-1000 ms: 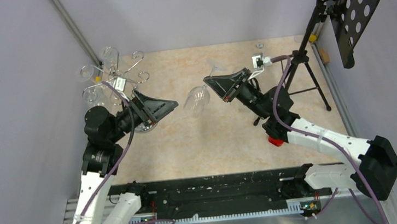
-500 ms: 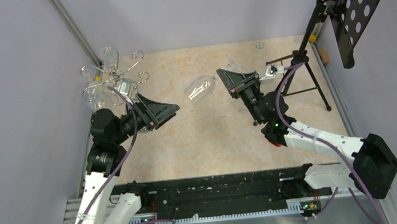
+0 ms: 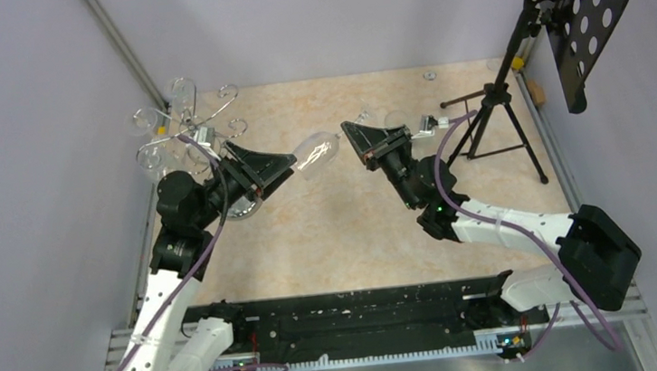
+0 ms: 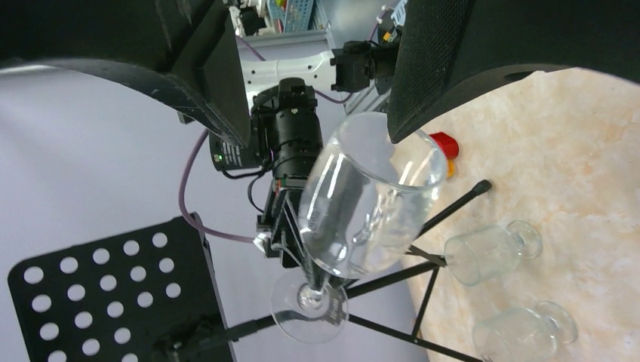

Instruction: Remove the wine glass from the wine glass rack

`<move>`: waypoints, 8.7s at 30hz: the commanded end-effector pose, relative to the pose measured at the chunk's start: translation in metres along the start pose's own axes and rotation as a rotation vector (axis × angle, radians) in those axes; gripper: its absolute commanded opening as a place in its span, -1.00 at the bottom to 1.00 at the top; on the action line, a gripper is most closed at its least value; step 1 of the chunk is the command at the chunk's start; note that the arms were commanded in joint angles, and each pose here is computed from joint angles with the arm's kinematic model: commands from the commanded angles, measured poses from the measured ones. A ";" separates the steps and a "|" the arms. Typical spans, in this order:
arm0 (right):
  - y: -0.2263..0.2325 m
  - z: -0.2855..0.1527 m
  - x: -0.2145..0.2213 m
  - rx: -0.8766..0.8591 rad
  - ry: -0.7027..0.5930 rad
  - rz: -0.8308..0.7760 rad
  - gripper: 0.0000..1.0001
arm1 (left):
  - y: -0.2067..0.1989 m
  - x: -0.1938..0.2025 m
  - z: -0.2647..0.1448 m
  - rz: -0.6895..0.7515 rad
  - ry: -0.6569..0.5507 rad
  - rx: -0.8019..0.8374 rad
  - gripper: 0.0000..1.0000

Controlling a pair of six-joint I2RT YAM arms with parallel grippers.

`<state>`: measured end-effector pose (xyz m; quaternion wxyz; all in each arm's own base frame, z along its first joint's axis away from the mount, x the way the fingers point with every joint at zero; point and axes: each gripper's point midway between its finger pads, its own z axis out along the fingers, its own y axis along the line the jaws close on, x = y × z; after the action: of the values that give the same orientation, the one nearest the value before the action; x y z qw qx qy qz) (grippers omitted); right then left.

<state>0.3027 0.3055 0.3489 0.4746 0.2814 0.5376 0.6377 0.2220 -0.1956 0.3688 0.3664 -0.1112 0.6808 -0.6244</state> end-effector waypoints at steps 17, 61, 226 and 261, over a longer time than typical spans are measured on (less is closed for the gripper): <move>0.068 0.018 0.012 -0.260 0.034 0.122 -1.00 | -0.021 -0.011 0.022 -0.081 0.015 0.093 -0.40; -0.005 -0.013 0.007 0.047 0.323 -0.380 -0.04 | 0.058 -0.060 0.117 0.621 0.109 -0.474 -1.00; -0.041 -0.073 -0.049 0.310 0.281 -0.740 0.08 | 0.079 -0.215 -0.186 0.277 -0.836 -1.055 0.15; -0.046 -0.068 -0.051 0.315 0.274 -0.757 0.07 | 0.067 -0.209 -0.183 0.263 -0.880 -0.968 -1.00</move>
<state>0.2704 0.2321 0.2712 0.5235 0.0408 0.7754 0.3506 0.2753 0.0890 0.3593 0.5750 -0.4330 0.6894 -0.0814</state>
